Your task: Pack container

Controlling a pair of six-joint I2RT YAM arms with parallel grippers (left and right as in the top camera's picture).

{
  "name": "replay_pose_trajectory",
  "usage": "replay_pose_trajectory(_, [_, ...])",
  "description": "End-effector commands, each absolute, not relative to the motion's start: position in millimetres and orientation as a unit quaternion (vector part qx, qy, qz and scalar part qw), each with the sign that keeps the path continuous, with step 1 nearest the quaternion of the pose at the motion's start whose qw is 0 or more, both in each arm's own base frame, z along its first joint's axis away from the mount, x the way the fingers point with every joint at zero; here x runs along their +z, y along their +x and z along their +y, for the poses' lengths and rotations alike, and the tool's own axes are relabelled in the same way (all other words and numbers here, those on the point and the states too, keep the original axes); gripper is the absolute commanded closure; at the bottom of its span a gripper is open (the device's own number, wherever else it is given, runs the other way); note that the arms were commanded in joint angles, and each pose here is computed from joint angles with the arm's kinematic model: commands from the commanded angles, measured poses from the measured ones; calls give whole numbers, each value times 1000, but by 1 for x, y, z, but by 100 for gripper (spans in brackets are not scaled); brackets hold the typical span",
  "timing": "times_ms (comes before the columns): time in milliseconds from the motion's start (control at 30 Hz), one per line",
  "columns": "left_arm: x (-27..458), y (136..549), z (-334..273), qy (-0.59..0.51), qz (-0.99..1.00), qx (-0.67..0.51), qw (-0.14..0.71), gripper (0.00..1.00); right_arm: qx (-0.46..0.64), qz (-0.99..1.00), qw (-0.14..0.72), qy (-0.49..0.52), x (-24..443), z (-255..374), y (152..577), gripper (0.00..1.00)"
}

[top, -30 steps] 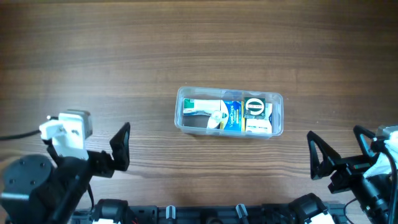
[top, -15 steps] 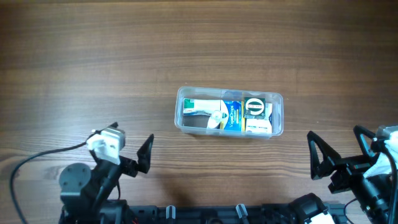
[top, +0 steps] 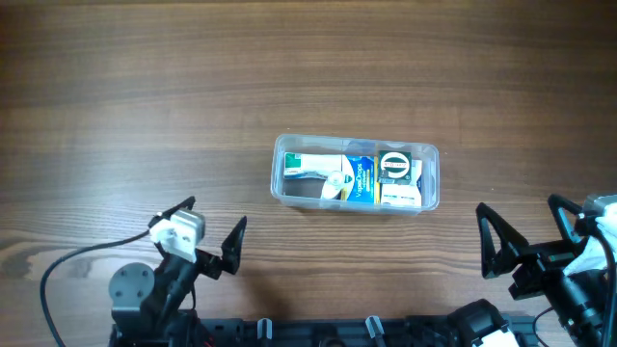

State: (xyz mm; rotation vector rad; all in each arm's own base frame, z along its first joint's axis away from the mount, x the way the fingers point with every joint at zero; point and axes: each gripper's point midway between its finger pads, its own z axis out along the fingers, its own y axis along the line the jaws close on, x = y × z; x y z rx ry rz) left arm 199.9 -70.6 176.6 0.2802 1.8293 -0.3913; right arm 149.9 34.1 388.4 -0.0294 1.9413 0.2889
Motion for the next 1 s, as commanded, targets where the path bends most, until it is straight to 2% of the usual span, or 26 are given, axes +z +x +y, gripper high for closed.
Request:
replay_pose_trajectory(0, [164, 200, -76, 136, 781, -176, 583, 0, 116, 820, 560, -13, 390, 32, 150, 0])
replay_pose_trajectory(300, [127, 203, -79, 137, 802, -185, 552, 0, 116, 820, 560, -13, 390, 32, 150, 0])
replay_pose_trajectory(967, [126, 203, -79, 137, 801, -185, 552, 0, 116, 820, 560, -13, 390, 32, 150, 0])
